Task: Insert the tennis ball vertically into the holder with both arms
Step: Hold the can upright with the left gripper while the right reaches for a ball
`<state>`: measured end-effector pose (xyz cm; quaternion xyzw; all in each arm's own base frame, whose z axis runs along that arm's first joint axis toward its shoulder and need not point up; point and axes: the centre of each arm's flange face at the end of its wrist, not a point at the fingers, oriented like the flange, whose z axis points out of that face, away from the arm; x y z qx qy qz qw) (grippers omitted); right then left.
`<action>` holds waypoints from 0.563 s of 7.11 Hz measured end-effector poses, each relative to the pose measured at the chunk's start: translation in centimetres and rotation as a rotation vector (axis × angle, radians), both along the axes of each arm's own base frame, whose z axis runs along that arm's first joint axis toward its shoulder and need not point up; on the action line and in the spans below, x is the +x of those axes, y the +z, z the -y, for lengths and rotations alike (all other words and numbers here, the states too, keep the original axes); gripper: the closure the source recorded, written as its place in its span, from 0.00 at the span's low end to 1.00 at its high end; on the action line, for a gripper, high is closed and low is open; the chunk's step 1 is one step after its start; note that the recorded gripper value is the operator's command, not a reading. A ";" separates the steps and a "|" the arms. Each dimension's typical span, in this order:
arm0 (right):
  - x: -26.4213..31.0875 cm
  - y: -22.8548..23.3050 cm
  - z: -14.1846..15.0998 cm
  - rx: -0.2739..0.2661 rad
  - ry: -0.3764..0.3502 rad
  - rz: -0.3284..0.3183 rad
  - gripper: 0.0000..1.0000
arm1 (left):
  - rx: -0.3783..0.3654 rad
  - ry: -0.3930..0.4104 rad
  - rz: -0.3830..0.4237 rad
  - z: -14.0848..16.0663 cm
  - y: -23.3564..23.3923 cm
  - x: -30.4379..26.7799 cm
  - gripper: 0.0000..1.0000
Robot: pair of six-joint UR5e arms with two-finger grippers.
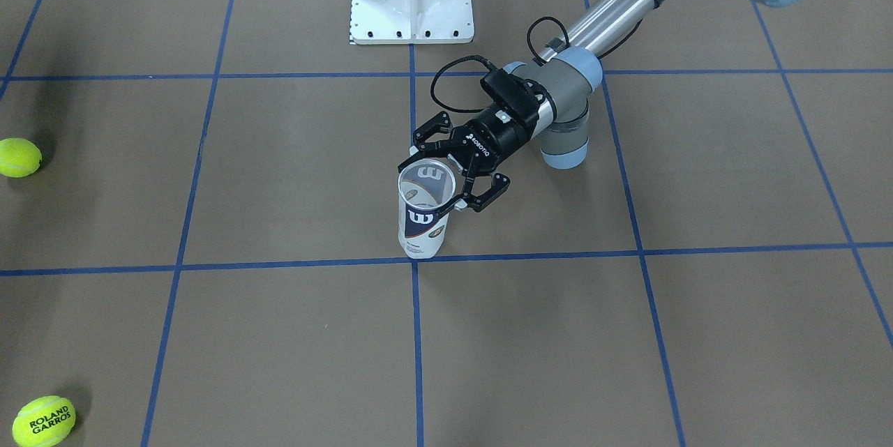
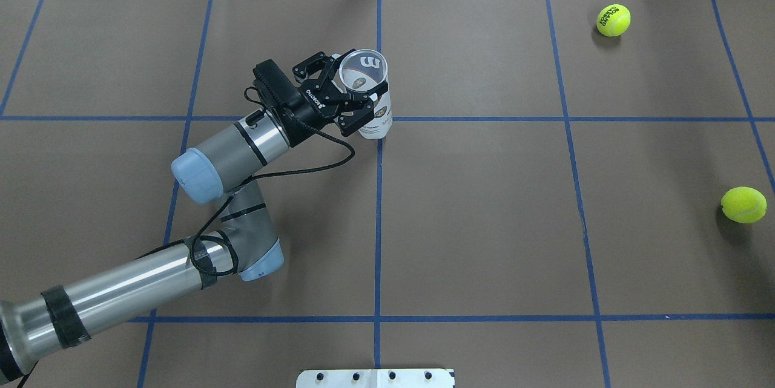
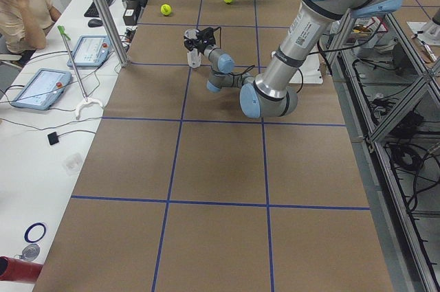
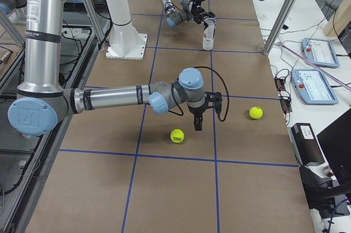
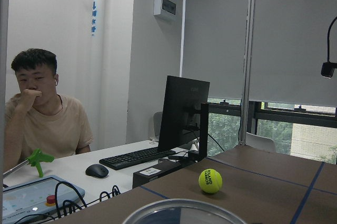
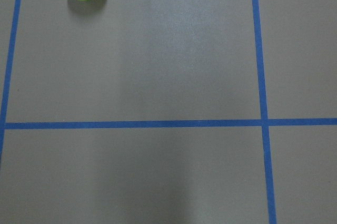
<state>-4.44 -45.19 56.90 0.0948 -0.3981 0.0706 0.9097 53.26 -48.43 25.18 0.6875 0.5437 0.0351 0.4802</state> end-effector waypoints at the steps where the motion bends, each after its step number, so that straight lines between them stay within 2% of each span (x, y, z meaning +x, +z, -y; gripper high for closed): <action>1: -1.1 1.2 -2.0 -0.002 0.017 0.005 0.01 | -0.003 0.000 0.006 0.0 -0.2 0.1 0.15; 4: -4.7 4.0 -6.7 -0.002 0.061 -0.020 0.01 | -0.003 0.002 0.006 0.0 -0.4 0.2 0.13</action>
